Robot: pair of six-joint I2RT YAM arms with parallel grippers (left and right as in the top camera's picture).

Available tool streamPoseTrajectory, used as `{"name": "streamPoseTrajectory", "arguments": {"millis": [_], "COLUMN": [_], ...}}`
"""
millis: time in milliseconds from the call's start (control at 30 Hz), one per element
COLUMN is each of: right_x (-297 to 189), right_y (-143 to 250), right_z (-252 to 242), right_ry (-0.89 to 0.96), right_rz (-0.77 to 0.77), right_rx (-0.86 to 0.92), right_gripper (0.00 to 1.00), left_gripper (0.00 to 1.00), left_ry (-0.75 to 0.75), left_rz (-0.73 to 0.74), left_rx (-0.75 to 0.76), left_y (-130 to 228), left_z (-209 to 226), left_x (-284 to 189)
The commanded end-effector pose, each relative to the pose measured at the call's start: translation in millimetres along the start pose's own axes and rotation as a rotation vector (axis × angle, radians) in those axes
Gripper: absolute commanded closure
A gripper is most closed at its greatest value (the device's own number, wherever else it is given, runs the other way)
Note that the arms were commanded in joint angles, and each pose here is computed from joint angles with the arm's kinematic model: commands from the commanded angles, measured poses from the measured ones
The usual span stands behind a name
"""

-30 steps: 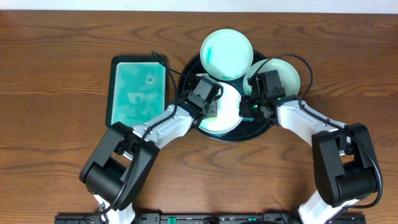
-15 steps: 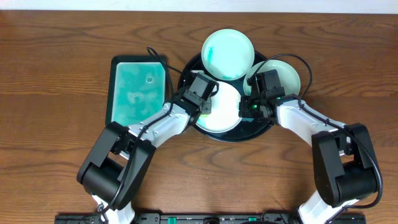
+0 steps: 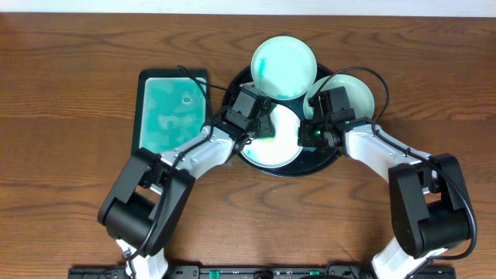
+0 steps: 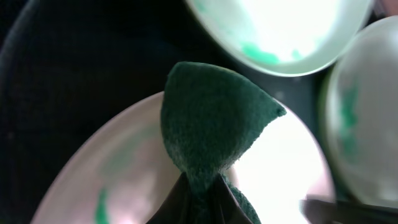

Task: Clean dirty plates on tray and stack at the side
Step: 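Scrub the white plate with the sponge while right gripper holds it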

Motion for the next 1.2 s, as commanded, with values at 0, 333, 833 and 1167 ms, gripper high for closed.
{"name": "streamPoseTrajectory", "arguments": {"millis": [0, 333, 833, 1167], "right_x": [3.2, 3.2, 3.2, 3.2], "right_y": [5.4, 5.3, 5.3, 5.3], "right_z": [-4.4, -4.5, -4.5, -4.4], "right_ry": [0.041, 0.042, 0.042, 0.041], "right_rz": [0.024, 0.023, 0.024, 0.024], "right_rx": [-0.008, -0.009, -0.016, -0.016], "right_gripper": [0.99, 0.99, 0.99, 0.99], "left_gripper": [0.93, 0.93, 0.93, 0.93], "left_ry": [-0.068, -0.386, 0.118, 0.070], "left_rz": [-0.029, -0.133, -0.086, 0.124], "left_rx": [0.126, 0.370, 0.143, 0.075], "left_y": [-9.6, -35.8, -47.0, -4.5], "left_z": [13.6, 56.3, -4.2, 7.5], "left_x": [11.7, 4.9, -46.8, -2.3]}}
Point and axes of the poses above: each gripper's point midway between its finger pads, its own x axis out along the fingers, its own z axis along the line the jaws close on, y = z × x, the point moved 10 cm from there along -x, back along the fingers, and after that the axes turned 9 degrees about -x, right-handed, at the moved point
